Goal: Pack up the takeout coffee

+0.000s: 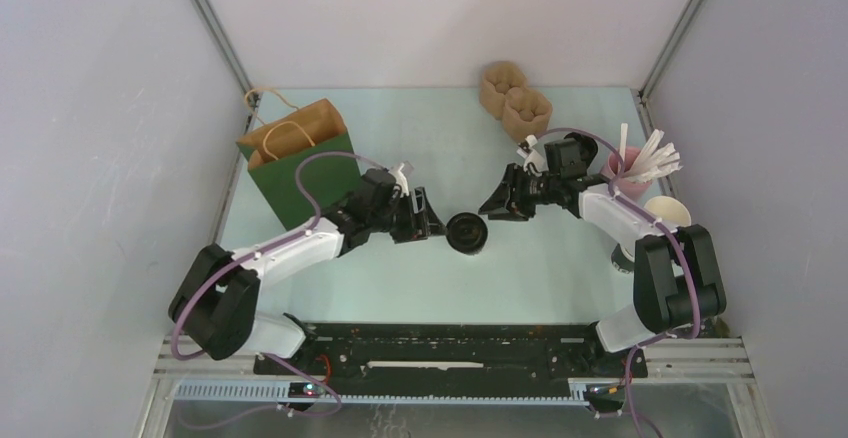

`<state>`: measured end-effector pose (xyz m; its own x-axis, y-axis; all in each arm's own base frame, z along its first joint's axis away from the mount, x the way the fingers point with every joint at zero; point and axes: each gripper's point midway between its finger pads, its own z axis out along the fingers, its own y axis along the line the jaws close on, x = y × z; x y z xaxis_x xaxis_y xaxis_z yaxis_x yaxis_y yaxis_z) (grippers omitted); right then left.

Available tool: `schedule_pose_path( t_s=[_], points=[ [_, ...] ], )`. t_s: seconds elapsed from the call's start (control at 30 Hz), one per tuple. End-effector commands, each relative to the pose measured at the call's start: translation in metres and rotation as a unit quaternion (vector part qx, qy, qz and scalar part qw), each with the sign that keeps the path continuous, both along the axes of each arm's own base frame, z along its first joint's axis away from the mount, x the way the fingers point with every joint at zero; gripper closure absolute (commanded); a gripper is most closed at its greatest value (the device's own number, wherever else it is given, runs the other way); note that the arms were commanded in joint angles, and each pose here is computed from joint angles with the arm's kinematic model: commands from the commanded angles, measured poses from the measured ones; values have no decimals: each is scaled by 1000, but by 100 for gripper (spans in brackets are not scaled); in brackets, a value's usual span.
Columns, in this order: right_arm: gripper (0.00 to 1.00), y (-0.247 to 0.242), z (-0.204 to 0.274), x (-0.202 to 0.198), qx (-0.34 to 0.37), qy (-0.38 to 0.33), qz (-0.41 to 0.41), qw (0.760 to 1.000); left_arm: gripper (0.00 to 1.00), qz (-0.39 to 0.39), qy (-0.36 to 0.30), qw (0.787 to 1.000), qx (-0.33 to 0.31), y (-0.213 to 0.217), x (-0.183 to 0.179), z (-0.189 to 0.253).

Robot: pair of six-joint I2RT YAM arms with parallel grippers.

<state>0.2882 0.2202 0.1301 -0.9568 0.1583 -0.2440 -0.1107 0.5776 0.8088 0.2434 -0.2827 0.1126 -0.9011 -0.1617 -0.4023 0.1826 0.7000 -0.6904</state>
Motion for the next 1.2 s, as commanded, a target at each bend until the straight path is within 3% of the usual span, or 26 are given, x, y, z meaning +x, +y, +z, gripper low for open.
schedule_pose_path(
  t_s=[0.0, 0.33, 0.57, 0.8, 1.17],
  points=[
    [50, 1, 0, 2, -2, -11, -2, 1000, 32, -14, -14, 1000, -8, -6, 4, 9],
    [49, -21, 1, 16, -8, -16, -40, 999, 27, -18, -22, 1000, -10, -10, 7, 18],
    [36, -34, 5, 19, -27, -31, -46, 998, 17, -13, -46, 999, 7, 3, 3, 33],
    [25, -41, 18, 15, -66, -65, -49, 994, 6, -10, -93, 996, -12, 21, -16, 78],
    [11, -41, 47, -30, -190, -163, -34, 968, 0, 57, -161, 985, 0, 90, -65, 149]
  ],
)
